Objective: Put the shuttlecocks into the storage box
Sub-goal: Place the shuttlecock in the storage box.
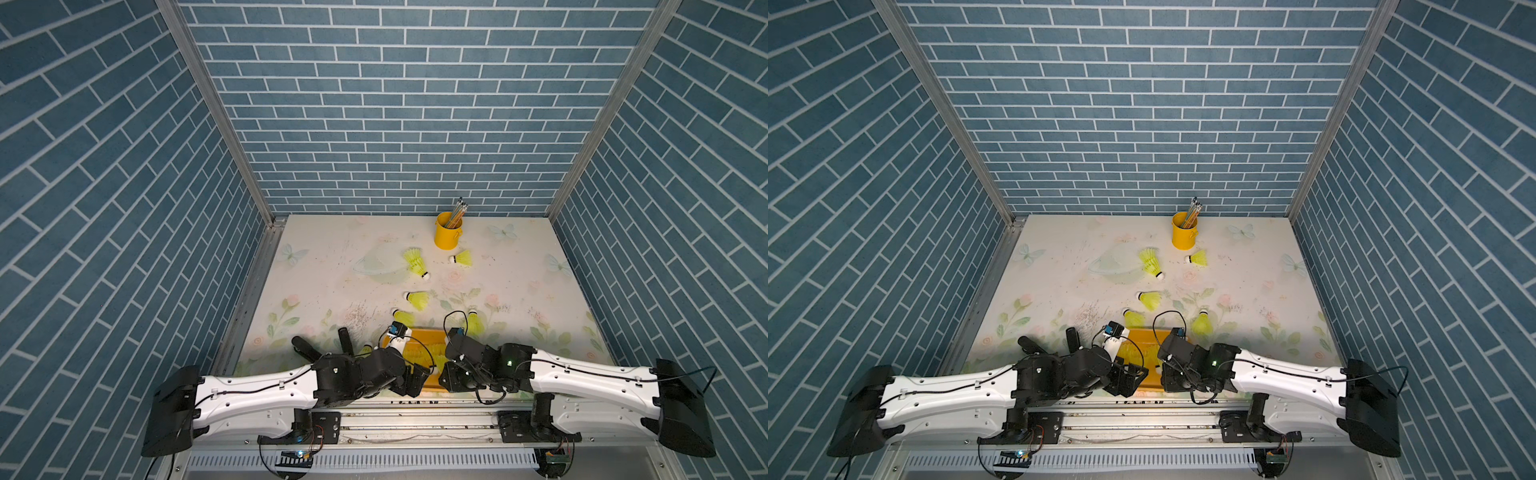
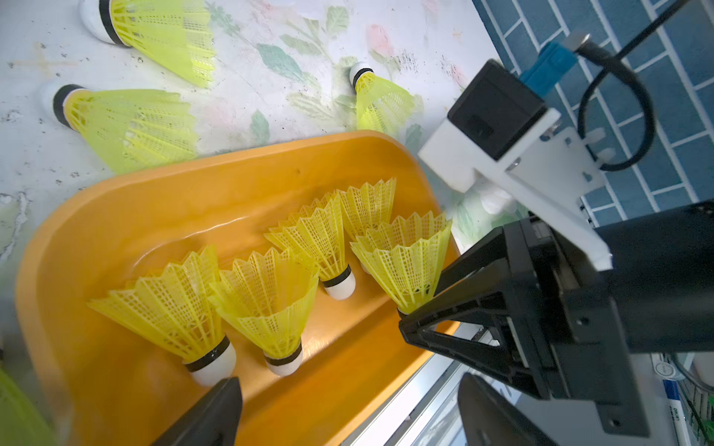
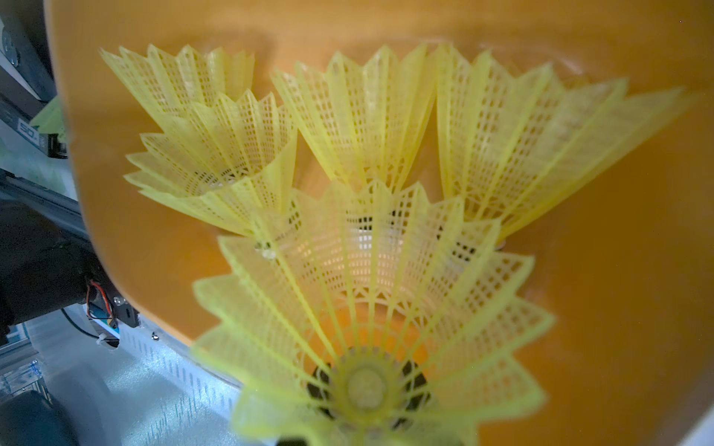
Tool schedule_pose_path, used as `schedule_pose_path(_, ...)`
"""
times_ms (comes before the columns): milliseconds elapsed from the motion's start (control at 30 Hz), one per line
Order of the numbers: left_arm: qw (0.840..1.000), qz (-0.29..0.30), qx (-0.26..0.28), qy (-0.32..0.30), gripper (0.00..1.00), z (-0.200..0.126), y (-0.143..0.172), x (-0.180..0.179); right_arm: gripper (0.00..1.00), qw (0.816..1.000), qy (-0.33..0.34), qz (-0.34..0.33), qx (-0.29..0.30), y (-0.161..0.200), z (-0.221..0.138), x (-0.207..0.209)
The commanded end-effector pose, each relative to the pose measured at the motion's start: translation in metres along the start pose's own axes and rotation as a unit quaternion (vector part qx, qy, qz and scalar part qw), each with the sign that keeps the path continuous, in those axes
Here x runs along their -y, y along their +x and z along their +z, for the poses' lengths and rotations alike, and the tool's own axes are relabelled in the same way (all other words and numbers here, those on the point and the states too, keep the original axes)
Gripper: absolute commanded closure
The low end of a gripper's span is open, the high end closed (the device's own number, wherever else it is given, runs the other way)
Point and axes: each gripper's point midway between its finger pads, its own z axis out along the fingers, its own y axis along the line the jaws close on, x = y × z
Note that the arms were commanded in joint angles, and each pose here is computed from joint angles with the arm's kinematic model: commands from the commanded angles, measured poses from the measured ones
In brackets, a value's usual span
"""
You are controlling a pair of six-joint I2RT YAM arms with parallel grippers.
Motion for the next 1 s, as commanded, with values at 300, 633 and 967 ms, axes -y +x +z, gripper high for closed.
schedule_pose_path(300,1.000,0.011,-0.018,0.003,0.06,0.0040,0.0086,0.0010,0.79,1.000,0.010,0.026,0.002,-0.0022,0.0045,0.0122)
schedule_pose_path(633,1.000,0.017,-0.016,0.000,0.06,0.0072,0.0045,0.0049,0.67,1.000,0.001,0.029,-0.007,-0.0009,0.0025,0.0094)
schedule_pose_path(967,1.000,0.017,-0.012,-0.002,0.06,0.0073,0.0016,0.0063,0.60,1.000,0.002,0.022,-0.006,-0.0034,0.0009,0.0085)
